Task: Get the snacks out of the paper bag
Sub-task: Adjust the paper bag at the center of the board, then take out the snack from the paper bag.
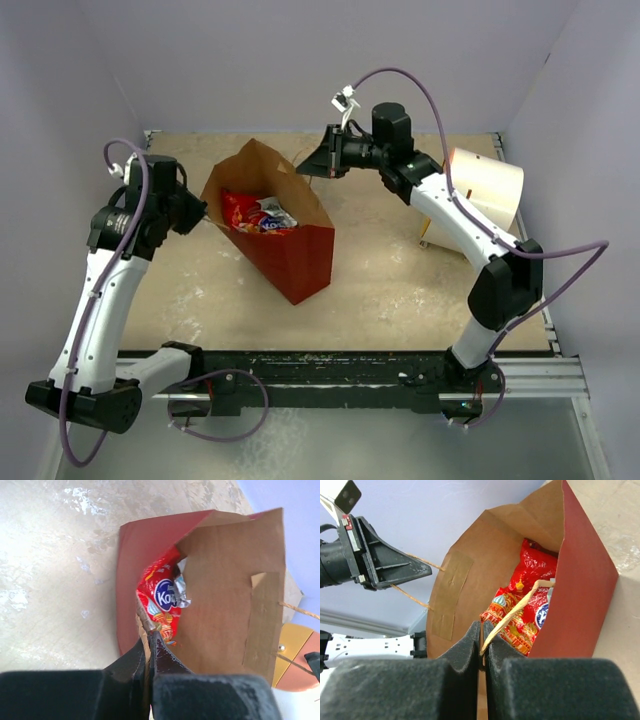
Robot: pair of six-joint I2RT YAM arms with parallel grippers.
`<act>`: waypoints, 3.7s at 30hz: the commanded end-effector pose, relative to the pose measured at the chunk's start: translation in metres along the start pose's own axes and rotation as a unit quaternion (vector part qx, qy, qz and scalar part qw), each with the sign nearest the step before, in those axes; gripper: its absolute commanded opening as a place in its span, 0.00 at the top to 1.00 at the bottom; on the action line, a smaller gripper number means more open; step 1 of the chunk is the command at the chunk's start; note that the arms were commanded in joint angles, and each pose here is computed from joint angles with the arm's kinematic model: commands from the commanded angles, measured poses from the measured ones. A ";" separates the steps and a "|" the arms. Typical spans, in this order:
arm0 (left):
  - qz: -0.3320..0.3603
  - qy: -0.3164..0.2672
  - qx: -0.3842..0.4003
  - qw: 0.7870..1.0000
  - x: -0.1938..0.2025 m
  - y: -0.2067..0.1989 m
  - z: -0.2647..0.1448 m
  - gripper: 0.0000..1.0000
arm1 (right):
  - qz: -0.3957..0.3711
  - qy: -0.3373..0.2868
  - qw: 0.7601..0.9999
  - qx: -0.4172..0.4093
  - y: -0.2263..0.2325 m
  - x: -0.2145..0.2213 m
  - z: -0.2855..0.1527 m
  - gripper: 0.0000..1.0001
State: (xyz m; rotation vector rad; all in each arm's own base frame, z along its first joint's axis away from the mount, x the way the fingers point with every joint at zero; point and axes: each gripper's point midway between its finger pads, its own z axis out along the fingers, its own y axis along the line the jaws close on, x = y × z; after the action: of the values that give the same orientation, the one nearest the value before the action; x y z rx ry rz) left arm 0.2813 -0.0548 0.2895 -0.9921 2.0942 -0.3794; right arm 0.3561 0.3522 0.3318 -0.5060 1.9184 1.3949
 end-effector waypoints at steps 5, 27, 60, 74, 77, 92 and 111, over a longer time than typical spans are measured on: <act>0.077 -0.036 0.107 0.991 -0.031 -0.039 -0.059 1.00 | -0.049 -0.024 0.996 -0.070 0.091 -0.015 -0.017 0.96; 0.263 -0.129 0.154 0.944 -0.088 -0.082 -0.107 1.00 | -0.012 0.023 0.999 -0.033 0.094 0.057 -0.030 0.94; 0.294 0.020 0.355 0.887 0.027 -0.100 -0.083 1.00 | -0.145 0.220 0.945 0.194 -0.011 0.197 -0.101 0.28; 0.277 0.017 0.294 0.915 0.009 -0.096 -0.083 1.00 | -0.425 -0.022 0.904 0.026 0.086 0.101 -0.069 0.04; 0.275 0.021 0.291 0.916 0.010 -0.094 -0.082 1.00 | -0.525 -0.057 0.849 -0.034 0.112 0.117 -0.064 0.00; 0.248 0.052 0.290 0.923 0.018 -0.095 -0.083 1.00 | -0.777 0.116 0.603 -0.141 0.081 0.186 -0.003 0.00; 0.254 0.087 0.301 0.915 0.028 -0.100 -0.083 1.00 | -0.869 0.175 0.458 -0.062 0.021 0.216 0.087 0.05</act>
State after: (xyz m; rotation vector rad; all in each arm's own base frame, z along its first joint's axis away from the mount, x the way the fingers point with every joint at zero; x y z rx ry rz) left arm 0.2567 -0.1365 0.3532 -0.0925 2.1940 -0.7256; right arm 0.2052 0.4317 0.1226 -2.1926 0.5962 0.0009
